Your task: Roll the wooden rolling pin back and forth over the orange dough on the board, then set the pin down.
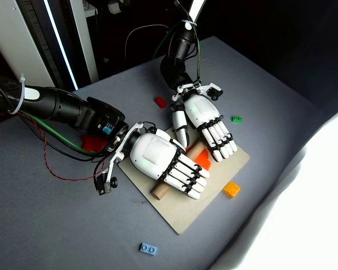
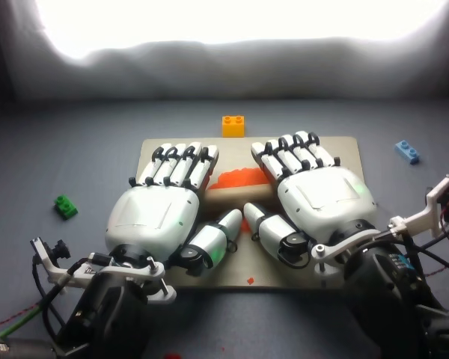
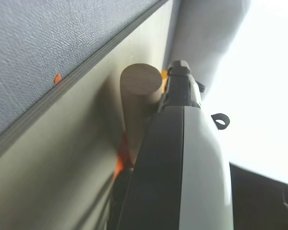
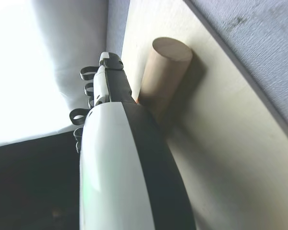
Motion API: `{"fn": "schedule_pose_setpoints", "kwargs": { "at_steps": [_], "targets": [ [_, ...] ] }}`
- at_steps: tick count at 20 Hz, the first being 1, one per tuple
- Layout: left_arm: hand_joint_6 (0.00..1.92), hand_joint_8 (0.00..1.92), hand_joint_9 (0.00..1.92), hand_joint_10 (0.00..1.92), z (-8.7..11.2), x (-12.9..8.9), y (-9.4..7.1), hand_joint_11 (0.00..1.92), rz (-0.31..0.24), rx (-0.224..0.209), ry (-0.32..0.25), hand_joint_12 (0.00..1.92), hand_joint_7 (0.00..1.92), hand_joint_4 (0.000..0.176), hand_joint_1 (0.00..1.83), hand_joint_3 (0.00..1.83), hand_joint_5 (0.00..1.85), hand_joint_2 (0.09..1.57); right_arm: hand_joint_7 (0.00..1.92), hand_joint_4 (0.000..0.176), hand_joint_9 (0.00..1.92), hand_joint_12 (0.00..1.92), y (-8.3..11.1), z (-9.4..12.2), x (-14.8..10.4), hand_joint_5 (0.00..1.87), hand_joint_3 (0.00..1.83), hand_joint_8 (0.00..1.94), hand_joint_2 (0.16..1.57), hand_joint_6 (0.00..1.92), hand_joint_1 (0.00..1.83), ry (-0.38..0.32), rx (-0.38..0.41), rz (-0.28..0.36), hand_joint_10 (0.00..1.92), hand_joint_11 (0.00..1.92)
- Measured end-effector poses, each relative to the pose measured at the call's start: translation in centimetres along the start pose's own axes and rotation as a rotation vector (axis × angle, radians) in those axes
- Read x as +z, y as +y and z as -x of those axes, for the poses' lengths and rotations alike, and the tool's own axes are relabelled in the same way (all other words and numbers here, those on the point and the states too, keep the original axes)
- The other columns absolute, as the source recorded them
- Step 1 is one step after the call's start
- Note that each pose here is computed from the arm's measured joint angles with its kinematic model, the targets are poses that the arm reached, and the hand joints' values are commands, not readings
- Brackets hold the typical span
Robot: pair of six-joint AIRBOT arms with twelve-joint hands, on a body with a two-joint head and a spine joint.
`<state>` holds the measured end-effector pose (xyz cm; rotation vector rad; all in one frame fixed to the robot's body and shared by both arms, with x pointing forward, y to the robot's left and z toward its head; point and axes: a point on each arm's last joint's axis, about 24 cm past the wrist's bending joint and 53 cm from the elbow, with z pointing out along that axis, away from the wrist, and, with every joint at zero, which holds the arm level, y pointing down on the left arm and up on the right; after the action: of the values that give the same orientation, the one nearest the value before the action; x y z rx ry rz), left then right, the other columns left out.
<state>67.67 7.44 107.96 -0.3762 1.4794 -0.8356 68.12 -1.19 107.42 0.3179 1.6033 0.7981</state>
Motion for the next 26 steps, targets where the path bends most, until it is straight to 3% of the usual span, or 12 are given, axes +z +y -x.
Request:
{"fn": "schedule_pose_setpoints", "kwargs": {
  "at_steps": [26],
  "targets": [
    [0.0, 0.0, 0.0, 0.0, 0.8, 3.0, 1.0, 0.0, -0.002, 0.004, -0.022, 0.0, 0.0, 0.0, 0.0, 0.01, 0.0, 1.48, 0.03, 0.0, 0.0, 0.0, -1.2, 1.0, 2.3, 0.06, 0.0, 0.0, 1.54, 0.0, 0.0, -0.033, 0.012, -0.01, 0.0, 0.0]
  ]
}}
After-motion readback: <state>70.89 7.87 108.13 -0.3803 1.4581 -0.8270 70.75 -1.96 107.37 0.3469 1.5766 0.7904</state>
